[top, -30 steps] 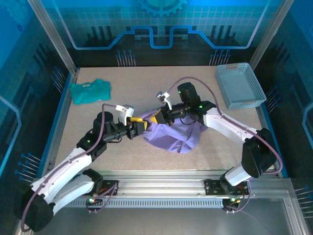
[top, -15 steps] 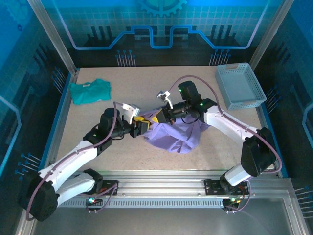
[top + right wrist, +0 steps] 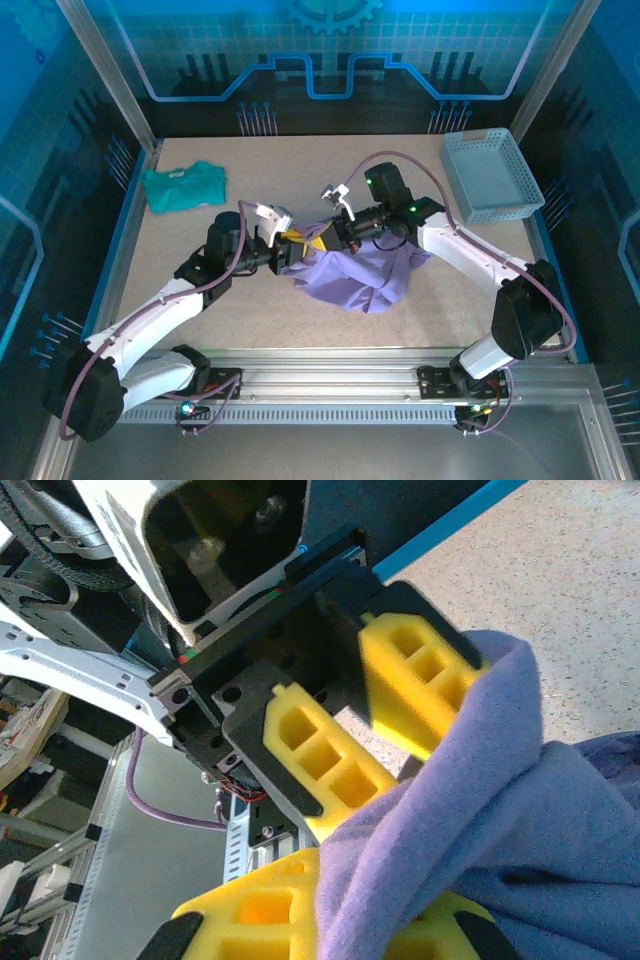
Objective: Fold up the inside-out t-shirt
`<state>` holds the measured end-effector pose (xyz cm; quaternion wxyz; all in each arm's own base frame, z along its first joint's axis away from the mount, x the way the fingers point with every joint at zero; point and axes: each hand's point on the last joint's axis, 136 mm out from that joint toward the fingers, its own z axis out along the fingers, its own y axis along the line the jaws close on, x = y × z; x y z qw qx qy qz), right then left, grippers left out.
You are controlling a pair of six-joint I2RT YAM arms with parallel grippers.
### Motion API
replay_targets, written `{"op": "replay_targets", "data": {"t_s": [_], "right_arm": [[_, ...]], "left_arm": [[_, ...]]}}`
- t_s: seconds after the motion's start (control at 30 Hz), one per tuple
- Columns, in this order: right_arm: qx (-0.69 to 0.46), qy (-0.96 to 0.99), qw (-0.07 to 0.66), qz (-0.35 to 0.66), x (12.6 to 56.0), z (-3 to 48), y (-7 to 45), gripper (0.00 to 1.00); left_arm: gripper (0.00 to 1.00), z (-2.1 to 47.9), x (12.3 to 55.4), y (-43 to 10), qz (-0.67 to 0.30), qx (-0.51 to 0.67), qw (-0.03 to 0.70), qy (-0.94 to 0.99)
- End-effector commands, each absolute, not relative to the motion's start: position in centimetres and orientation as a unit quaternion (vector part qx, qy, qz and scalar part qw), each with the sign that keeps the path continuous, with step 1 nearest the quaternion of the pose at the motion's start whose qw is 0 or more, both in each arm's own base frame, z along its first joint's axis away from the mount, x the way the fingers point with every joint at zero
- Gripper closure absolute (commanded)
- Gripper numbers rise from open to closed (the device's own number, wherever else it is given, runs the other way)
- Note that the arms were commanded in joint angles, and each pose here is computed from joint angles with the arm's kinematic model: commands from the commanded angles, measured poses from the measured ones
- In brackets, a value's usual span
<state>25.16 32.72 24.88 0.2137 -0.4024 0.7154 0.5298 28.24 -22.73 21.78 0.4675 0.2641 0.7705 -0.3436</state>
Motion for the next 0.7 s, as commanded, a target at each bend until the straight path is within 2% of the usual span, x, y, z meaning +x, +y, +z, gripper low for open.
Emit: {"op": "replay_targets", "data": {"t_s": [0.0,0.13,0.37,0.5,0.67], "right_arm": [[-0.393,0.719,0.218,0.53,26.1,25.6,32.3,1.0],[-0.374,0.733,0.223,0.522,27.0,25.4,32.0,0.99],[-0.327,0.792,0.236,0.458,29.3,24.1,31.2,0.92],[-0.289,0.848,0.265,0.357,31.3,22.7,29.8,0.86],[-0.283,0.868,0.314,0.261,32.7,22.9,28.5,0.88]], "left_arm": [[0.83,24.2,28.2,-23.0,-0.355,0.274,0.495,0.744],[1.0,24.5,28.2,-22.6,-0.358,0.258,0.498,0.747],[1.0,24.7,27.1,-22.6,-0.384,0.236,0.475,0.756],[1.0,24.4,26.6,-22.3,-0.389,0.202,0.447,0.78],[0.99,23.4,24.8,-22.6,-0.405,0.181,0.388,0.808]]}}
